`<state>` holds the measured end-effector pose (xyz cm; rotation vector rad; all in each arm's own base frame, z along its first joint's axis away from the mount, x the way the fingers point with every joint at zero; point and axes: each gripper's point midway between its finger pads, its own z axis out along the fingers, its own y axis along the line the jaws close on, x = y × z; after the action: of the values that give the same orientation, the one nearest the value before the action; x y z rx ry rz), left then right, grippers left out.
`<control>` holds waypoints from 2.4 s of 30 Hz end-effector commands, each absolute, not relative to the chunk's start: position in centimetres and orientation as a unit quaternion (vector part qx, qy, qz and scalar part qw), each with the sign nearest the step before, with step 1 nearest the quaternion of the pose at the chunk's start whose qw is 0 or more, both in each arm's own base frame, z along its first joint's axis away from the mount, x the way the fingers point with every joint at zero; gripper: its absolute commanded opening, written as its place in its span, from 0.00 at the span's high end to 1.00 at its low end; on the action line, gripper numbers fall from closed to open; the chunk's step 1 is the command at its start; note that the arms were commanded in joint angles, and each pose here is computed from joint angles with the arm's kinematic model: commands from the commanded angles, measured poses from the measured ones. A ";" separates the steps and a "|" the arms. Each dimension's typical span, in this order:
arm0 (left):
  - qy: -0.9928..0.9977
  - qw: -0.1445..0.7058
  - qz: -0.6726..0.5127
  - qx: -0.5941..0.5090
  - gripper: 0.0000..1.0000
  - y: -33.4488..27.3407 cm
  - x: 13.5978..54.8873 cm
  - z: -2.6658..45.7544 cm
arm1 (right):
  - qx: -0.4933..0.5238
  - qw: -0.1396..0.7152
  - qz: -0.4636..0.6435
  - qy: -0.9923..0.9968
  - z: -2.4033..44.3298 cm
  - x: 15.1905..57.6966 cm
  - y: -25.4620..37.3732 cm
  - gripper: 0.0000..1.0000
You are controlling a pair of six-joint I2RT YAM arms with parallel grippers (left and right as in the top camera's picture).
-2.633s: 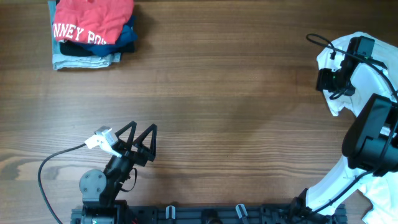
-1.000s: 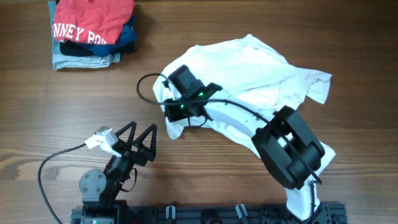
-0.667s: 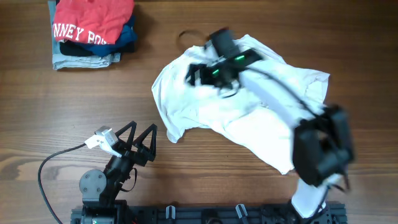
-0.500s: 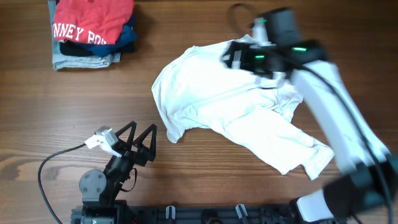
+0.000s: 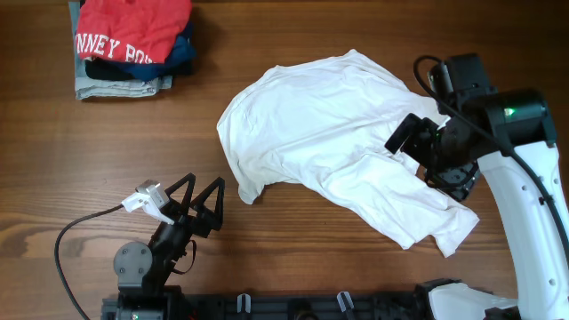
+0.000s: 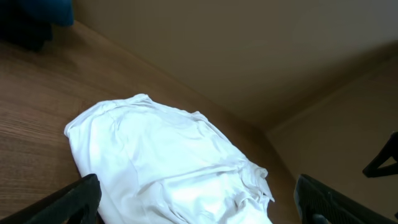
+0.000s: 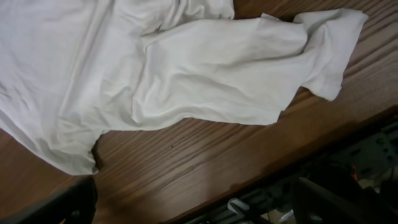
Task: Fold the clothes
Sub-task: 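Drag the white T-shirt leftward to the table center with right gripper, then grasp the T-shirt's near edges with both grippers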
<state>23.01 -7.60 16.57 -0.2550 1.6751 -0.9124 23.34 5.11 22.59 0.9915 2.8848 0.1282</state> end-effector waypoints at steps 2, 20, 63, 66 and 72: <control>0.717 0.563 -0.396 -0.106 0.00 -7.9 22.9 16.2 | 0.384 0.047 0.013 0.922 21.8 22.2 3.9 0.00; 0.722 0.527 -0.445 -0.048 0.00 -10.3 21.4 16.3 | 0.413 -0.039 0.051 0.908 1.9 16.4 5.5 0.00; 0.969 0.127 -0.152 -0.150 0.00 -13.1 26.9 1.6 | 0.395 -0.057 0.082 0.913 -0.7 17.5 7.0 0.79; 0.965 0.141 -0.158 -0.157 0.10 -12.8 28.1 1.4 | 0.387 -0.056 0.083 0.917 -0.7 17.5 7.0 0.79; 0.960 0.162 -0.169 -0.154 0.80 -13.2 29.1 1.9 | 0.386 -0.057 0.083 0.917 -0.7 17.5 7.0 0.79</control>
<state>28.62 -13.43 1.85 -0.4281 2.7527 -0.4969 17.80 6.84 -0.50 1.2763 2.9675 0.2630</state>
